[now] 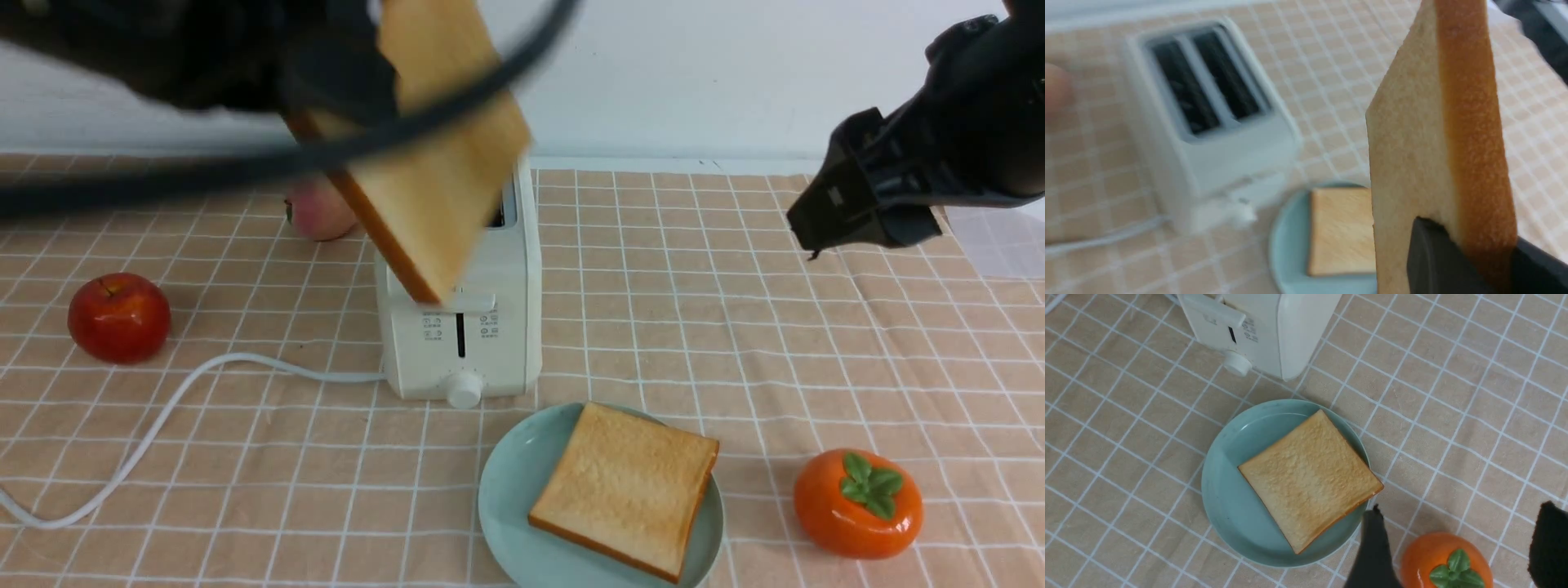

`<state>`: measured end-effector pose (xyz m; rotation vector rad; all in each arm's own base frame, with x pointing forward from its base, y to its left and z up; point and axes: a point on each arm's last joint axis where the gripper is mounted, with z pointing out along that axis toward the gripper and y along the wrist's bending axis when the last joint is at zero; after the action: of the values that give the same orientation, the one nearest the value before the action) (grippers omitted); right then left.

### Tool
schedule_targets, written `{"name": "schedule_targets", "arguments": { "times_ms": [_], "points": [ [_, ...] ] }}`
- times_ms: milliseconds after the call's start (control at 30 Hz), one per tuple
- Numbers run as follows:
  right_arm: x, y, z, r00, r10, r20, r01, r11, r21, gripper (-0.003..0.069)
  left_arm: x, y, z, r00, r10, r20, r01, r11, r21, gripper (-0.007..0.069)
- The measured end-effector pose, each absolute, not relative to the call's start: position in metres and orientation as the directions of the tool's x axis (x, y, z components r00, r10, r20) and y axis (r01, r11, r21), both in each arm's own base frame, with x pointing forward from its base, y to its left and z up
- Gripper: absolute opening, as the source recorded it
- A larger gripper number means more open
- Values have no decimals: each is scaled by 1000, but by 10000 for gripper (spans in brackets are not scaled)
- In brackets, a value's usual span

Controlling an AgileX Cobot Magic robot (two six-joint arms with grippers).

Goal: Take toasted bread from bread machine on light coffee tablecloth place on plate.
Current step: 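Place the slice of bread on the plate with the left gripper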

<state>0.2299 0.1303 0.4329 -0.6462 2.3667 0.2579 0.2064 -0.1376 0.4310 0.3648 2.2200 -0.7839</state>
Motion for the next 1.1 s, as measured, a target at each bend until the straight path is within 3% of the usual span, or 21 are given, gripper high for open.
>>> {"name": "schedule_targets", "arguments": {
  "times_ms": [167,267,400,567,767,900,1067,1100],
  "points": [
    [230,130,433,-659,-382,-647,-513,858,16,443,220,-160,326,-869,-162,-468,258,658,-707,90],
    [229,131,433,-662,-379,-647,-516,856,27,426,232,-166,268,-900,-287,-329,87,620,-780,90],
    [228,133,433,-667,-370,-647,-522,852,50,402,250,-174,227,-898,-308,-314,63,616,-785,90],
    [228,134,433,-669,-366,-647,-525,849,63,377,264,-177,195,-890,-255,-378,105,691,-715,90],
    [226,134,432,-680,-367,-635,-528,846,76,368,270,-177,175,-900,-274,-340,45,717,-696,97],
    [226,135,432,-683,-367,-632,-529,845,80,368,270,-178,175,-905,-265,-332,51,708,-704,192],
    [225,135,432,-684,-368,-629,-529,845,81,367,270,-178,174,-906,-261,-333,53,710,-702,451],
    [225,134,432,-685,-369,-628,-529,845,81,367,270,-178,174,-906,-261,-333,53,710,-702,462]
  ]
}}
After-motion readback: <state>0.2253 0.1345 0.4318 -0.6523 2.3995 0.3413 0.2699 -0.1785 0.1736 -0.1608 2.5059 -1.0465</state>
